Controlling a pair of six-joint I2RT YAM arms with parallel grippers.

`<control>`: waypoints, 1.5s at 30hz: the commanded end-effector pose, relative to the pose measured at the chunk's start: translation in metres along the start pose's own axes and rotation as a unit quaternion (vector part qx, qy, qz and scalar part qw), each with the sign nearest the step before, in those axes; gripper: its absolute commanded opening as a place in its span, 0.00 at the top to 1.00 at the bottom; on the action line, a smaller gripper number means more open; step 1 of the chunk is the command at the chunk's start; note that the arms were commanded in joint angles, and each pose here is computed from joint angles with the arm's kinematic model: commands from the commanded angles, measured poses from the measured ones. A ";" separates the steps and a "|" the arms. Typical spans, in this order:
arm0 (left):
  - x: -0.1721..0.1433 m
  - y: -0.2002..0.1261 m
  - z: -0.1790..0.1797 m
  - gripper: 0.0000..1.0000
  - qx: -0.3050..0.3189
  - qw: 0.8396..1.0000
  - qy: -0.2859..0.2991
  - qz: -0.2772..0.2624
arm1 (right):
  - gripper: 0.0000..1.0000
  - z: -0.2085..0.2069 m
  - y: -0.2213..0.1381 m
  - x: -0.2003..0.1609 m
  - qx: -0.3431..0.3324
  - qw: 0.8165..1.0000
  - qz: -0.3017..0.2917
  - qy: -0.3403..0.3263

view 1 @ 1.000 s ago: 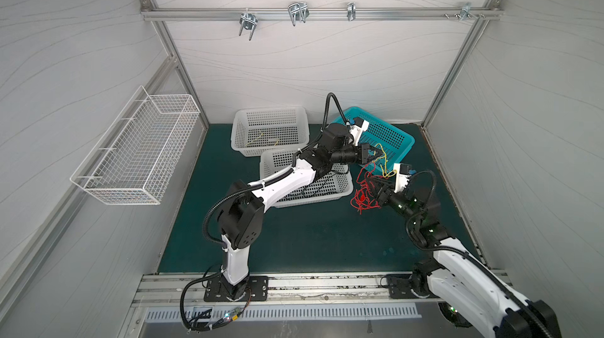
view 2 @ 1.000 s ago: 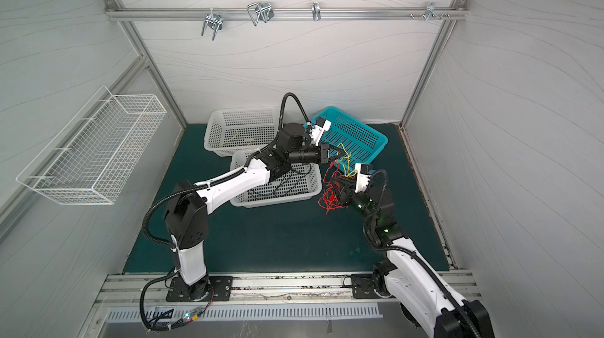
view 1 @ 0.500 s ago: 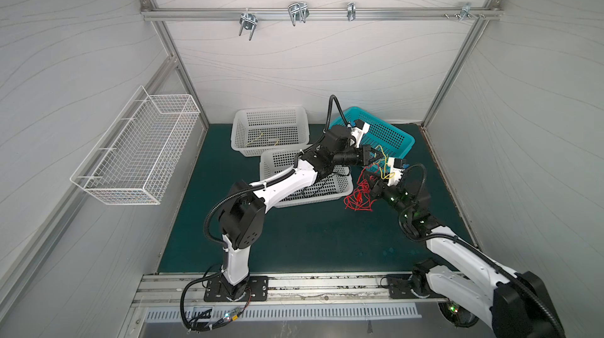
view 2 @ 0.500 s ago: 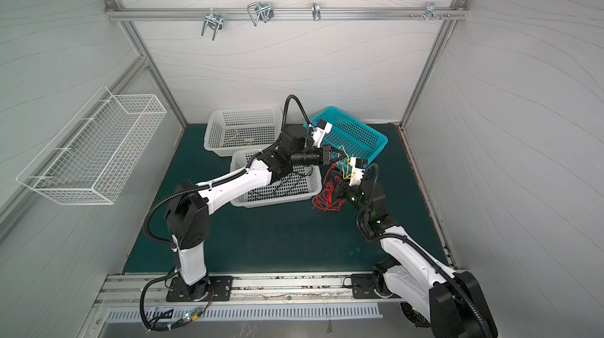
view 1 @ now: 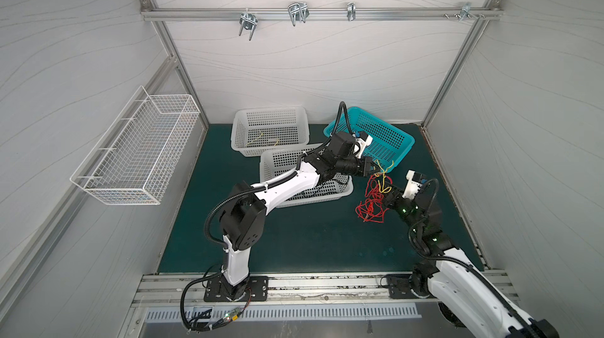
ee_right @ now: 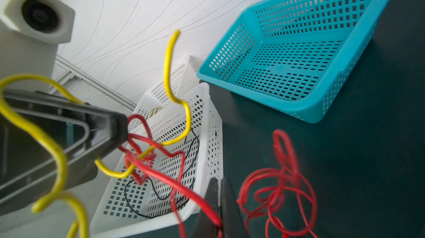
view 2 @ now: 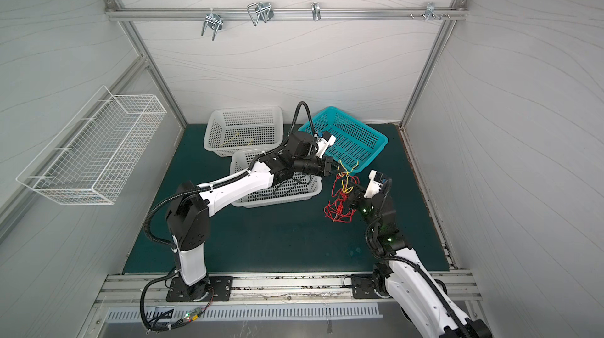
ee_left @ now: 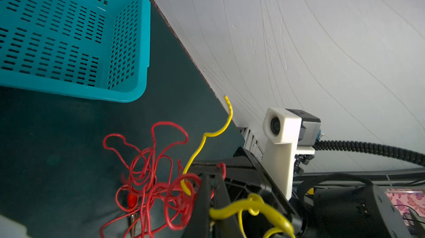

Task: Untangle and sort cables by color
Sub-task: Untie the cable.

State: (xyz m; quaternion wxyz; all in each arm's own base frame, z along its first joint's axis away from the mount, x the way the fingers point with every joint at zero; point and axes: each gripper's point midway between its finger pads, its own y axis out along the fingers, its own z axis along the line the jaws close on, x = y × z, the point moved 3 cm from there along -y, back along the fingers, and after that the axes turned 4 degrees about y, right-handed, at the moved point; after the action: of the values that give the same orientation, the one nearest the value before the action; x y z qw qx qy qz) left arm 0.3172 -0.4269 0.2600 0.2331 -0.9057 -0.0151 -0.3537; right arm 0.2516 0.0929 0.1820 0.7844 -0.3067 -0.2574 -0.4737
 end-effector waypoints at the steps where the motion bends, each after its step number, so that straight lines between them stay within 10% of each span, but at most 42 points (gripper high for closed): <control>1: 0.089 -0.077 -0.026 1.00 0.047 0.984 0.083 -0.150 | 1.00 -0.077 -0.015 -0.027 -0.183 0.982 0.024 0.041; 13: 0.085 -0.095 -0.015 1.00 0.109 0.977 0.138 -0.117 | 1.00 -0.098 -0.029 -0.018 -0.260 0.963 0.027 0.064; 20: 0.050 -0.068 0.006 1.00 0.092 0.983 0.153 -0.051 | 1.00 -0.017 -0.013 0.014 -0.070 0.995 0.054 -0.039; 34: 0.029 -0.048 0.021 1.00 0.066 0.971 0.229 -0.033 | 0.68 0.056 -0.017 0.024 0.090 0.982 0.123 -0.113; 45: 0.015 -0.043 0.004 1.00 0.037 0.954 0.298 -0.020 | 0.71 0.103 -0.030 0.048 0.170 0.973 0.128 -0.092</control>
State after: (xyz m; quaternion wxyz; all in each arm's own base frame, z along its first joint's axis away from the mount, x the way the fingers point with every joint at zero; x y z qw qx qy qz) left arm 0.3294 -0.3820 0.2588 0.2861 -0.7785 0.0297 -0.5578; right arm 0.2377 0.1227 0.2765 0.8382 -0.2689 -0.3628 -0.3058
